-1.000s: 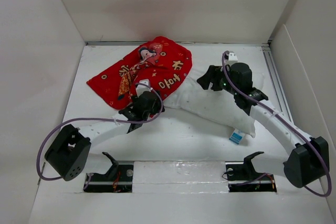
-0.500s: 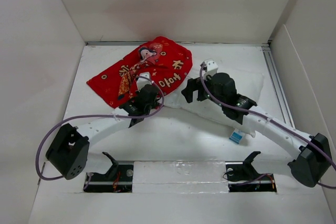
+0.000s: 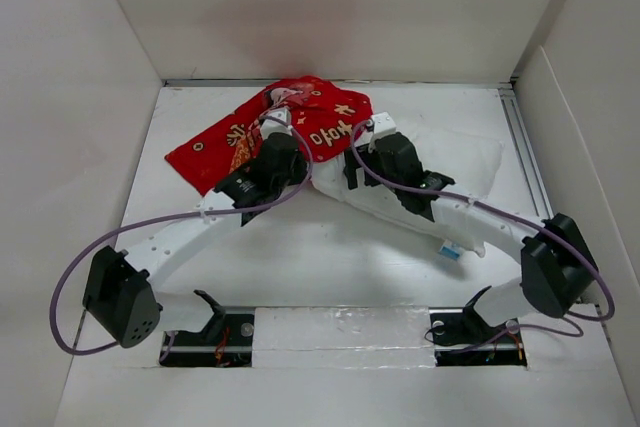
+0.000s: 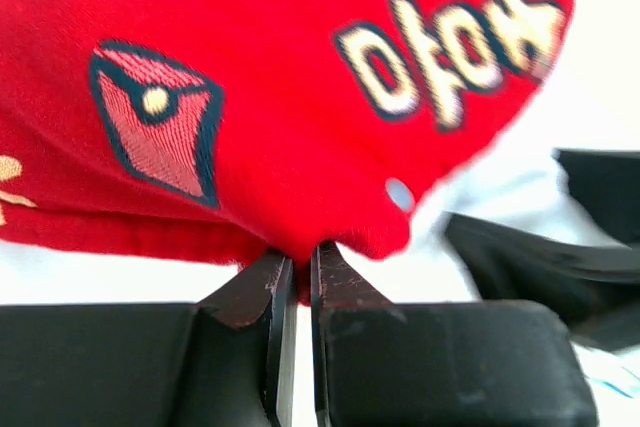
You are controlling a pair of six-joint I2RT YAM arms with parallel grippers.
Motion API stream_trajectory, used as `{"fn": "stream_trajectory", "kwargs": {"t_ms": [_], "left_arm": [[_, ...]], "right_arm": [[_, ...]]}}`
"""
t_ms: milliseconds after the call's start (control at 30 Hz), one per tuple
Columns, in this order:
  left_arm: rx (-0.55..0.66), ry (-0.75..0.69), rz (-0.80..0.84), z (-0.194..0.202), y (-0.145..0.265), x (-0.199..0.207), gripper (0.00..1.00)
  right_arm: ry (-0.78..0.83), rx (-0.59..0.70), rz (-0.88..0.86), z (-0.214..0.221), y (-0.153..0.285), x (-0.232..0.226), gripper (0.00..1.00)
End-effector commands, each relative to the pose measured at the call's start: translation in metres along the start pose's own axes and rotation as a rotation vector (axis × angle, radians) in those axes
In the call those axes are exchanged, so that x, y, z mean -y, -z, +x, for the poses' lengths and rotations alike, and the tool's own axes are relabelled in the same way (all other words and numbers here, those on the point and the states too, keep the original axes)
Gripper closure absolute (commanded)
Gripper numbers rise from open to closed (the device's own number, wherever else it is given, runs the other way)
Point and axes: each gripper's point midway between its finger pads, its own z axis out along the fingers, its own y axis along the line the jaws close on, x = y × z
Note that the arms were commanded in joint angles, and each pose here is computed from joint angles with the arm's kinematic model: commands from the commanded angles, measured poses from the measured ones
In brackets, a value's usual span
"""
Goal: Put the pillow into the pillowcase
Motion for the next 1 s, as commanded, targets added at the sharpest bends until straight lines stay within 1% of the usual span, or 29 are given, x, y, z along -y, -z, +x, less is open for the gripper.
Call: {"fn": "stream_trajectory", "kwargs": {"t_ms": [0, 33, 67, 100, 133, 167, 200, 233, 267, 300, 333, 367, 400, 433, 467, 500, 533, 600, 633, 667, 733, 800, 833, 867, 900, 933, 967], "left_arm": [[0.068, 0.030, 0.215, -0.042, 0.035, 0.049, 1.00], [0.080, 0.035, 0.236, -0.050, 0.039, 0.055, 1.00], [0.077, 0.014, 0.249, -0.052, 0.038, 0.059, 1.00], [0.057, 0.008, 0.250, -0.050, 0.032, 0.064, 1.00], [0.025, -0.014, 0.262, -0.047, 0.031, 0.069, 1.00], [0.043, -0.007, 0.301, -0.067, 0.038, 0.086, 1.00], [0.031, -0.020, 0.316, -0.071, 0.037, 0.094, 1.00], [-0.020, -0.032, 0.338, -0.063, 0.031, 0.102, 1.00], [-0.006, -0.027, 0.380, -0.078, 0.038, 0.116, 1.00], [-0.019, -0.029, 0.400, -0.080, 0.039, 0.123, 1.00], [-0.056, -0.026, 0.411, -0.073, 0.032, 0.129, 1.00], [-0.103, -0.034, 0.450, -0.066, 0.034, 0.136, 1.00], [-0.116, -0.036, 0.474, -0.067, 0.036, 0.143, 1.00], [-0.141, -0.043, 0.492, -0.060, 0.036, 0.147, 1.00], [-0.160, -0.046, 0.544, -0.057, 0.042, 0.155, 1.00], [-0.195, -0.038, 0.556, -0.045, 0.040, 0.154, 1.00], [-0.216, -0.030, 0.580, -0.039, 0.041, 0.157, 1.00], [-0.260, -0.045, 0.668, -0.026, 0.054, 0.169, 1.00], [-0.269, -0.053, 0.681, -0.022, 0.058, 0.174, 1.00], [-0.287, -0.084, 0.714, -0.010, 0.068, 0.185, 1.00], [-0.288, -0.099, 0.787, -0.007, 0.084, 0.203, 1.00], [-0.294, -0.072, 0.831, -0.010, 0.090, 0.211, 1.00], [-0.244, -0.064, 0.815, -0.022, 0.090, 0.212, 1.00], [-0.215, -0.048, 0.772, -0.031, 0.086, 0.209, 1.00], [-0.187, -0.016, 0.724, -0.039, 0.077, 0.203, 1.00], [-0.130, 0.022, 0.730, -0.060, 0.080, 0.201, 1.00], [-0.126, 0.054, 0.712, -0.057, 0.070, 0.191, 1.00]], "right_arm": [[0.012, 0.107, -0.242, -0.023, -0.005, -0.060, 0.00], [0.025, 0.142, -0.332, -0.027, -0.005, -0.079, 0.03], [0.027, 0.160, -0.386, -0.032, -0.006, -0.090, 0.09], [0.034, 0.137, -0.428, -0.025, -0.015, -0.099, 0.38], [0.038, 0.137, -0.472, -0.028, -0.018, -0.108, 0.75], [0.036, 0.138, -0.508, -0.034, -0.022, -0.108, 1.00], [0.000, 0.166, -0.522, -0.056, -0.026, -0.110, 1.00], [-0.041, 0.165, -0.539, -0.066, -0.024, -0.107, 1.00], [-0.079, 0.205, -0.533, -0.087, -0.021, -0.094, 1.00], [-0.115, 0.247, -0.515, -0.105, -0.016, -0.086, 1.00], [-0.162, 0.318, -0.498, -0.136, 0.004, -0.078, 1.00], [-0.190, 0.361, -0.454, -0.154, 0.013, -0.066, 1.00], [-0.237, 0.422, -0.343, -0.174, 0.018, -0.037, 1.00], [-0.260, 0.493, -0.314, -0.203, 0.040, -0.025, 1.00], [-0.282, 0.518, -0.292, -0.215, 0.048, -0.014, 1.00], [-0.313, 0.528, -0.217, -0.222, 0.051, 0.009, 1.00], [-0.326, 0.565, -0.176, -0.237, 0.061, 0.020, 1.00], [-0.374, 0.592, -0.088, -0.243, 0.067, 0.042, 1.00], [-0.401, 0.599, -0.027, -0.242, 0.066, 0.061, 1.00], [-0.427, 0.600, -0.002, -0.239, 0.067, 0.069, 1.00], [-0.495, 0.607, 0.065, -0.229, 0.066, 0.079, 1.00], [-0.503, 0.588, 0.060, -0.214, 0.060, 0.071, 1.00], [-0.499, 0.582, 0.041, -0.210, 0.057, 0.062, 1.00], [-0.496, 0.536, 0.003, -0.190, 0.048, 0.041, 1.00], [-0.490, 0.514, -0.014, -0.178, 0.044, 0.031, 1.00], [-0.525, 0.504, -0.030, -0.168, 0.040, 0.021, 1.00], [-0.529, 0.474, -0.069, -0.154, 0.037, 0.002, 1.00]]}}
